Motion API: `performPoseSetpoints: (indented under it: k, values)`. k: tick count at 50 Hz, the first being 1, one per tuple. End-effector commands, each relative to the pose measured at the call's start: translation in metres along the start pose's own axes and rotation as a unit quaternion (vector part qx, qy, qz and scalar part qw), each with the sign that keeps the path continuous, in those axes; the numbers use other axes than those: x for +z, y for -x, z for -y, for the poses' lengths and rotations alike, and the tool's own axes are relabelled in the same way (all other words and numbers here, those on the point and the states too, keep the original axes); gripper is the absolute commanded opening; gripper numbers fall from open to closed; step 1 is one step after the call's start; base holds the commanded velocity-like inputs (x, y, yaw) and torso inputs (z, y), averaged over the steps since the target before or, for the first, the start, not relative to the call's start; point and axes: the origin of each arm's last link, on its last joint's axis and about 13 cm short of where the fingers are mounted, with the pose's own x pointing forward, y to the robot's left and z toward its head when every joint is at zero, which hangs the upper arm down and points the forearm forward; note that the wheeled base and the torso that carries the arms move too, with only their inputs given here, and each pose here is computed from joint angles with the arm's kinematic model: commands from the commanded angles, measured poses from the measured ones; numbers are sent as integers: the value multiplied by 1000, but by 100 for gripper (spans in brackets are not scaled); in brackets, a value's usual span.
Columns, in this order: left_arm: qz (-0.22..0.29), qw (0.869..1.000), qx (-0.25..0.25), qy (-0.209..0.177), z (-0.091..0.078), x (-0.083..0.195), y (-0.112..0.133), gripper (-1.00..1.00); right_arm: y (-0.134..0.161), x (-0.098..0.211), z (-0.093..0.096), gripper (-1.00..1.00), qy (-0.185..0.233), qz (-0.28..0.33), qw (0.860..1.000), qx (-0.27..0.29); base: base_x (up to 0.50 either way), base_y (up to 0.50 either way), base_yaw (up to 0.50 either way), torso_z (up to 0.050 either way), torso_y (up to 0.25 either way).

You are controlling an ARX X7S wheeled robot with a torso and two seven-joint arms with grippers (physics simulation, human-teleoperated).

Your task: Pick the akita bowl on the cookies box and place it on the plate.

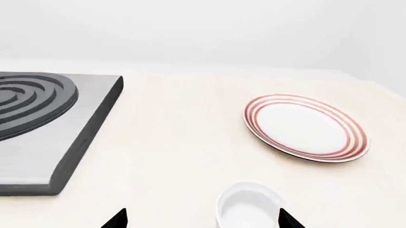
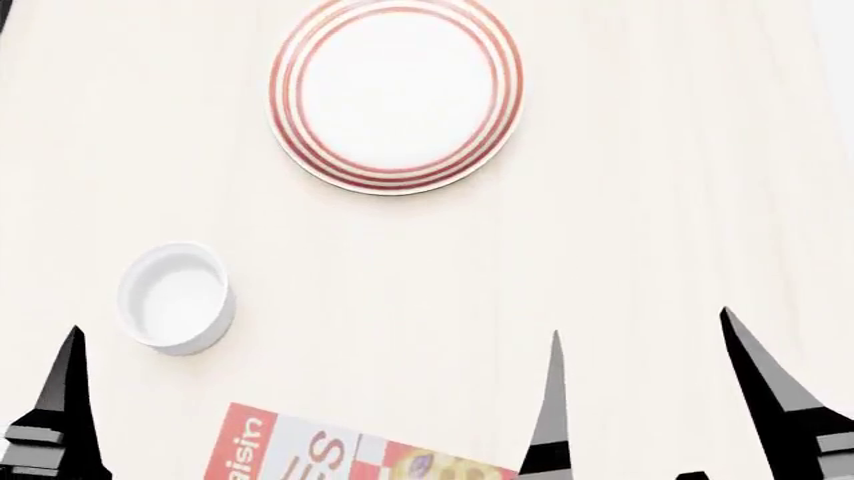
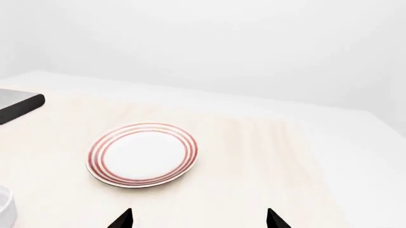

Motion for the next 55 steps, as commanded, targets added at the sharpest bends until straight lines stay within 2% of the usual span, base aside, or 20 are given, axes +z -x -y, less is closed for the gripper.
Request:
performPoseSetpoints:
  k: [1, 7, 13, 16, 23, 27, 35, 38, 46, 55]
  values:
    - [-21, 999, 20, -26, -2, 0, -3, 100, -2, 0, 2, 100, -8, -20, 999, 27, 0, 0, 0, 0, 0]
    - [-13, 999, 21, -38, -6, 6, -4, 100, -4, -2, 1, 100, 7, -32, 998, 44, 0, 0, 0, 0, 0]
    - [-32, 998, 4, -51, -9, 4, -7, 100, -5, -3, 0, 100, 8, -43, 997, 61, 0, 0, 0, 0, 0]
    - [-43, 998, -8, -47, -11, 5, -7, 100, -5, -1, -1, 100, 5, -50, 996, 77, 0, 0, 0, 0, 0]
    - [-25, 998, -47, -38, -14, 15, -8, 100, -5, 2, 1, 100, 13, -77, 990, 116, 0, 0, 0, 0, 0]
    - [-28, 998, -52, -34, -14, 15, -9, 100, -5, 3, 5, 100, 34, -97, 987, 126, 0, 0, 0, 0, 0]
    - [-28, 998, -55, -34, -13, 16, -12, 100, 0, 22, 7, 100, 59, -120, 969, 209, 0, 0, 0, 0, 0]
    - [-26, 997, -56, -36, -13, 17, -12, 100, 2, 30, 6, 100, 56, -131, 960, 241, 0, 0, 0, 0, 0]
    - [-21, 997, -64, -42, -12, 20, -14, 100, 4, 44, 1, 100, 69, -173, 927, 326, 0, 0, 0, 0, 0]
    - [-22, 996, -68, -44, -12, 19, -13, 100, 5, 51, -8, 100, 98, -189, 906, 367, 0, 0, 0, 0, 0]
